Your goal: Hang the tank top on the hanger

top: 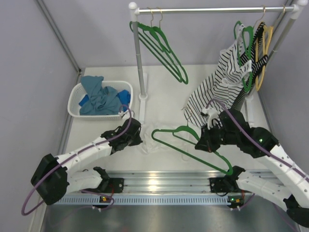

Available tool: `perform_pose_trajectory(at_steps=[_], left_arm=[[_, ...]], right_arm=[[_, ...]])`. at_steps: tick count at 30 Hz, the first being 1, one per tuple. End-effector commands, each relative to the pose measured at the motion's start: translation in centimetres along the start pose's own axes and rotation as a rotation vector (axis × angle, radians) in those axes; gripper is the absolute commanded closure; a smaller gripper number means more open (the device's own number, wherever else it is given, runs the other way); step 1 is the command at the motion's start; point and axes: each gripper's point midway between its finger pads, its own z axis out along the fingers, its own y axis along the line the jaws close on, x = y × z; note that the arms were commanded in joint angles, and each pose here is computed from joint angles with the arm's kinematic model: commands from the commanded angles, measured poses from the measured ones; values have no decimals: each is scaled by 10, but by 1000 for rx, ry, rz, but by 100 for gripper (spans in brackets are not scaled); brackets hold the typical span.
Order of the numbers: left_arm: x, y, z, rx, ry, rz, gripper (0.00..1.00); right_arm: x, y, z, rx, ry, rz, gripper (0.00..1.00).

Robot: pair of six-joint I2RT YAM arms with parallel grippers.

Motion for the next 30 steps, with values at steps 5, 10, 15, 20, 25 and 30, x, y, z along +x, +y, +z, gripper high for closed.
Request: perform_pose_trajectory(at_steps=[5, 10, 15, 20, 25, 30], left_arm=[[-26, -13, -10, 33, -61, -13, 100], [-28, -16, -13, 48, -63, -15, 100], [-29, -19, -15, 59, -56, -11, 100], [-28, -23, -17, 77, -49, -18, 100], [-25, -22, -18, 82, -44, -27, 100], [-26, -25, -22, 104, -43, -31, 100]], right_arm=[[-11, 15, 7, -101, -63, -8, 100], [-6, 14, 18, -121, -51, -2, 100], [-5, 12, 28, -133, -52, 0, 100], [-2, 11, 37, -144, -49, 7, 100], [-1, 11, 46, -161, -47, 8, 100], [0, 10, 55, -172, -44, 4, 100]])
